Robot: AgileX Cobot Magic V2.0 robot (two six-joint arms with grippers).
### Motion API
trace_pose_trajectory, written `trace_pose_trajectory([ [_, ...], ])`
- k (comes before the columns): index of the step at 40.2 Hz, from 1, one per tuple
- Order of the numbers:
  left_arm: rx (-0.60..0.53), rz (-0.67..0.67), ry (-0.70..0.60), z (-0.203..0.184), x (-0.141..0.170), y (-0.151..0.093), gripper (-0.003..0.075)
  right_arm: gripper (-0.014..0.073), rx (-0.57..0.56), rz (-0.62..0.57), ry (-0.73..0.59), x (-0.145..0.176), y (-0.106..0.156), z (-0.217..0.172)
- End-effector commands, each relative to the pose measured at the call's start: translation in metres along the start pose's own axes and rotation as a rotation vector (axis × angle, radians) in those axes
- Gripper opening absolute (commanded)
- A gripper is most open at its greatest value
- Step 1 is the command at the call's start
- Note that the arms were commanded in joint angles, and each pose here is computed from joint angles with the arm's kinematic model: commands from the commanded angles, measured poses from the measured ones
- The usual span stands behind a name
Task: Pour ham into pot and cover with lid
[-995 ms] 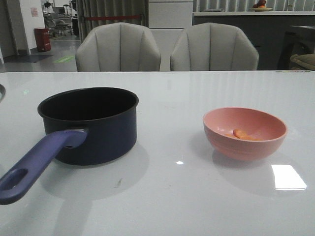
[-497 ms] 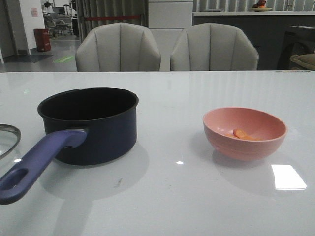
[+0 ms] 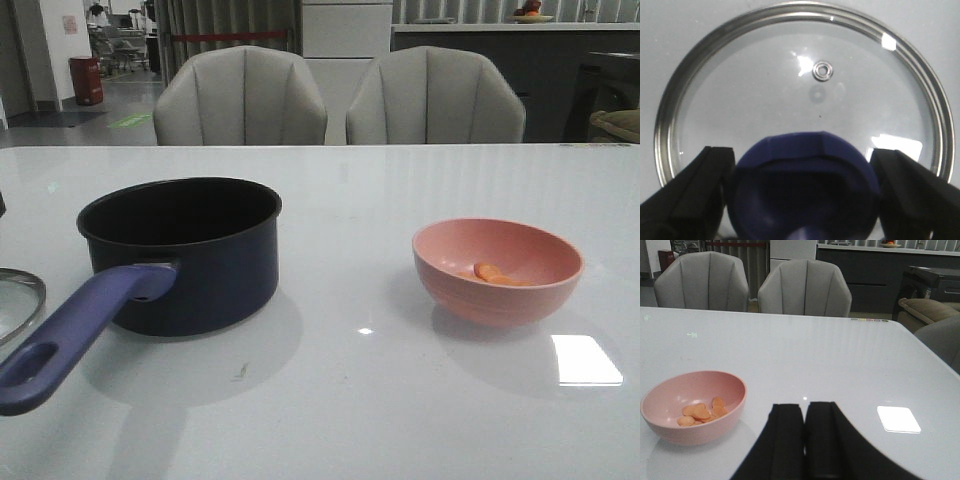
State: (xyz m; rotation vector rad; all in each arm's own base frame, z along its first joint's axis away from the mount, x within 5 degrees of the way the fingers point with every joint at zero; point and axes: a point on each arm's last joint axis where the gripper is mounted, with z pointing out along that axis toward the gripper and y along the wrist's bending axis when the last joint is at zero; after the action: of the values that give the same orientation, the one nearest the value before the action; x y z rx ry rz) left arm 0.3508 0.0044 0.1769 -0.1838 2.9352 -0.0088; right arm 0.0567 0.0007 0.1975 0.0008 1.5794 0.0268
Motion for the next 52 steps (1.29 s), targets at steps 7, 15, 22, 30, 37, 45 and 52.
trace_pose_trajectory([
  [7,0.014,0.062,-0.098,-0.033,-0.009,-0.004,0.0551,0.0145,-0.001,-0.022,-0.106,-0.010,0.000,-0.002],
  [15,0.045,0.101,-0.253,-0.080,-0.001,-0.013,0.0551,0.0145,-0.001,-0.022,-0.106,-0.010,0.000,-0.002],
  [22,0.086,0.112,-0.448,-0.119,0.027,-0.017,0.0551,0.0145,-0.001,-0.022,-0.106,-0.010,0.000,-0.002],
  [30,0.132,0.096,-0.639,-0.150,0.065,-0.013,0.0551,0.0145,-0.001,-0.022,-0.106,-0.010,0.000,-0.002],
  [37,0.173,0.069,-0.819,-0.173,0.102,-0.007,0.0551,0.0145,-0.001,-0.022,-0.106,-0.010,0.000,-0.002],
  [45,0.198,0.059,-1.050,-0.190,0.154,0.004,0.0551,0.0145,-0.001,-0.022,-0.106,-0.010,0.000,-0.002],
  [52,0.260,0.106,-1.222,-0.198,0.198,0.005,0.0551,0.0145,-0.001,-0.022,-0.106,-0.010,0.000,-0.002],
])
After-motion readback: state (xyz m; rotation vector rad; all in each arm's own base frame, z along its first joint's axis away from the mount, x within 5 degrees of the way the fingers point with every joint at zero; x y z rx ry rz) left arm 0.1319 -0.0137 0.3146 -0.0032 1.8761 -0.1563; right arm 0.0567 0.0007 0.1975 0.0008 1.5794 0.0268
